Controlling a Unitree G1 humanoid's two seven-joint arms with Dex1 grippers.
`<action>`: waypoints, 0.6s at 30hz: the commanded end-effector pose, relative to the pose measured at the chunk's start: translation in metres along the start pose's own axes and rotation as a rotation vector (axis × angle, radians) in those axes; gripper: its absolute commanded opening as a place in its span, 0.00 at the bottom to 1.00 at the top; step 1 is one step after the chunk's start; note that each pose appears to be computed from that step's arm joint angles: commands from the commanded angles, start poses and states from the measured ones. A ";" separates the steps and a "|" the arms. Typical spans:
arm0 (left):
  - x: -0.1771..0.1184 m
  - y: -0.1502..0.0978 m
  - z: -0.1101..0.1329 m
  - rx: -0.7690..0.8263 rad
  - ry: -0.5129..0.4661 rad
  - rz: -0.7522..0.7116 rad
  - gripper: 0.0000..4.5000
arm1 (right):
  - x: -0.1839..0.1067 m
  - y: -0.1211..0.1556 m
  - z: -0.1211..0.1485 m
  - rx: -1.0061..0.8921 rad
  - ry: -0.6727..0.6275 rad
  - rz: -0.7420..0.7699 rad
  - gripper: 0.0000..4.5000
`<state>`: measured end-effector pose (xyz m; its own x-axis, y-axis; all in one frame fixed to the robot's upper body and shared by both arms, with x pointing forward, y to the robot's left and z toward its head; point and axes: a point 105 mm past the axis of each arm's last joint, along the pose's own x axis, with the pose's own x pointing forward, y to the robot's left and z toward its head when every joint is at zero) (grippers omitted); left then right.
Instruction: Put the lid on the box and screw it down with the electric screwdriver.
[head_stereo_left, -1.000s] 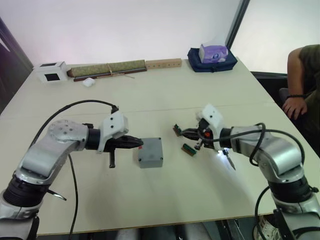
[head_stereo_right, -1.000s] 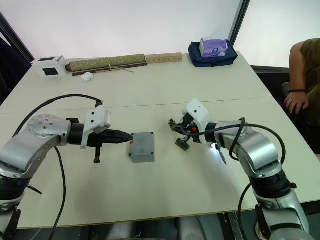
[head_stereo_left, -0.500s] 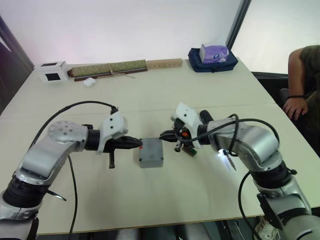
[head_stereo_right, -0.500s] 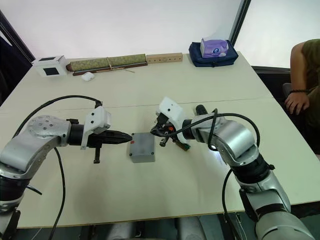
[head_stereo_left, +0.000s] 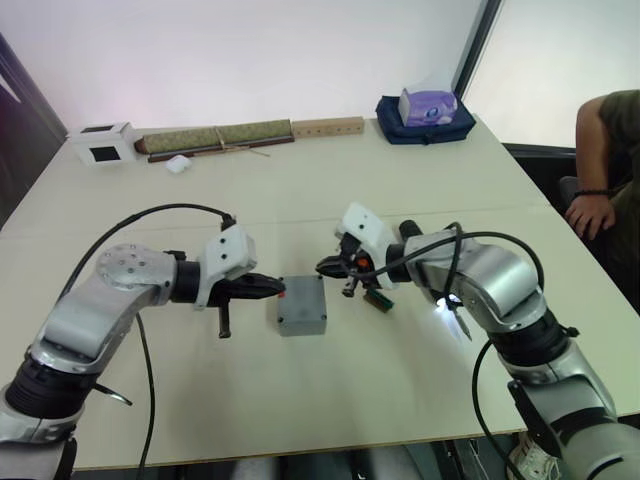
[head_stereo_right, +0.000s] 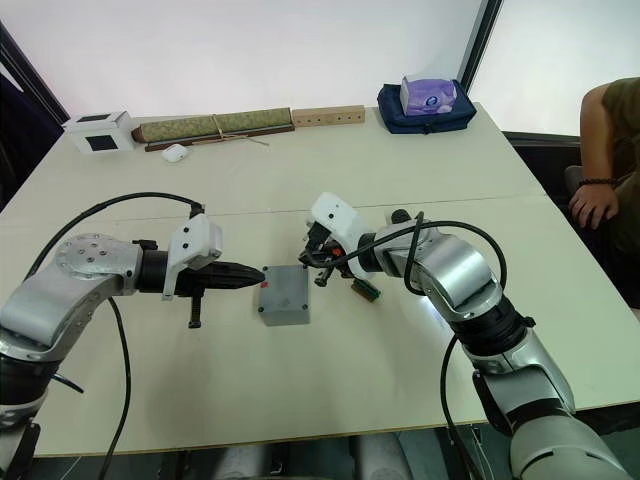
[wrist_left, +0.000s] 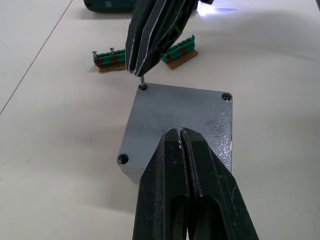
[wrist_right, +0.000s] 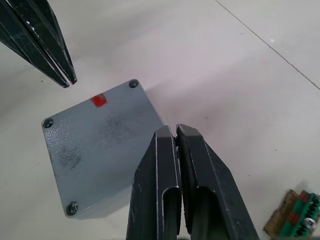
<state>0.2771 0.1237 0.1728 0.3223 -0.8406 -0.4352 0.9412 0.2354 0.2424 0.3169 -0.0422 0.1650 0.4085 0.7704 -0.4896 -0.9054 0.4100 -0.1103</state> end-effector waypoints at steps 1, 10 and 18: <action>-0.004 -0.001 0.008 0.033 -0.022 0.008 0.00 | -0.001 -0.001 0.011 -0.046 -0.027 -0.001 0.02; -0.003 -0.003 0.007 0.033 -0.021 0.017 0.00 | 0.003 -0.003 0.000 -0.045 0.010 -0.001 0.02; -0.002 -0.004 0.007 0.032 -0.024 0.013 0.00 | 0.008 -0.003 -0.007 -0.039 0.031 0.008 0.25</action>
<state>0.2755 0.1237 0.1691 0.3322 -0.8367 -0.4354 0.9385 0.2472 0.2409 0.3237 -0.0446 0.1524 0.4037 0.7487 -0.5258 -0.9078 0.3994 -0.1283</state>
